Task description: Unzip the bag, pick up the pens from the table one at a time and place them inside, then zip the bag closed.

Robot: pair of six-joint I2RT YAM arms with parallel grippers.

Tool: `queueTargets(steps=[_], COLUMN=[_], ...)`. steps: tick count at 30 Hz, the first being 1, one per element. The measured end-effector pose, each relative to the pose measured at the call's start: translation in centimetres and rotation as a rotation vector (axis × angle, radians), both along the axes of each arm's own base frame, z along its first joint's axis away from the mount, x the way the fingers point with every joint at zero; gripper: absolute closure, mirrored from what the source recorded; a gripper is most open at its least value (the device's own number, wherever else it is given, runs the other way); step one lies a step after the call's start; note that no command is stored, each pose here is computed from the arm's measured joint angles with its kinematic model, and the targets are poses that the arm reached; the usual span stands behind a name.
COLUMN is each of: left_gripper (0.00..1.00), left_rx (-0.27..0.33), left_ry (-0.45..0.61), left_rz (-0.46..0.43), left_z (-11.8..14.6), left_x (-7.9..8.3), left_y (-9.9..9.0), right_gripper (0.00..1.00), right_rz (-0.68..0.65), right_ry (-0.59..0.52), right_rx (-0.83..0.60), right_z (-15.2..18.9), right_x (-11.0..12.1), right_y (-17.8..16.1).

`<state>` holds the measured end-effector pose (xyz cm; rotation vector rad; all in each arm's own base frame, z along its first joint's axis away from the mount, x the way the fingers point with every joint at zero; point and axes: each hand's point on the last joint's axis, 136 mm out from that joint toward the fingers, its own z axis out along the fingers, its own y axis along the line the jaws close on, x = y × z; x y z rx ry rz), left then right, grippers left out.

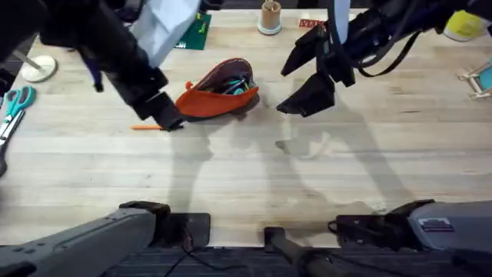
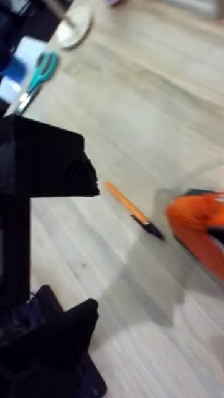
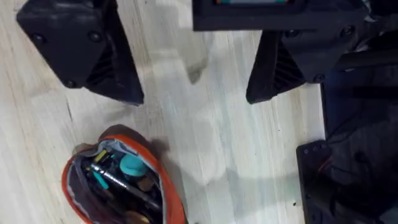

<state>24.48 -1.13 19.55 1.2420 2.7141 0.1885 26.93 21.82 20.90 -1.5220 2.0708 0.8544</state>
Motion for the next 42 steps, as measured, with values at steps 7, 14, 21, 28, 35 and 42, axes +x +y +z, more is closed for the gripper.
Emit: queueTargets(steps=[7,14,21,28,35,42], left_gripper=[0.008,0.009,0.007,0.007,0.007,0.007], left_rx=[0.018,0.024,0.033,-0.001,-0.068,-0.142], left_ry=[0.058,0.065,0.104,0.156,0.183,0.233], left_rz=[0.06,0.049,0.043,0.058,0.04,0.065], left_z=[-0.2,-0.2,-0.4,-2.1,-4.5,-7.7], left_x=[-1.3,-1.5,-2.6,-1.8,0.5,2.3], left_y=[2.9,4.4,6.9,8.1,7.7,8.1], right_gripper=[0.005,0.006,0.005,0.005,0.005,0.006], right_rz=[0.0,0.0,0.0,0.0,0.0,0.0], right_ry=[-0.005,-0.005,-0.005,-0.005,-0.005,-0.005], right_rx=[0.002,0.002,0.002,0.002,0.002,0.002], right_z=[0.0,0.0,0.0,0.0,0.0,0.0], right_x=[0.1,0.1,0.1,0.1,0.1,0.1], right_y=[0.0,0.0,0.0,0.0,0.0,0.0])
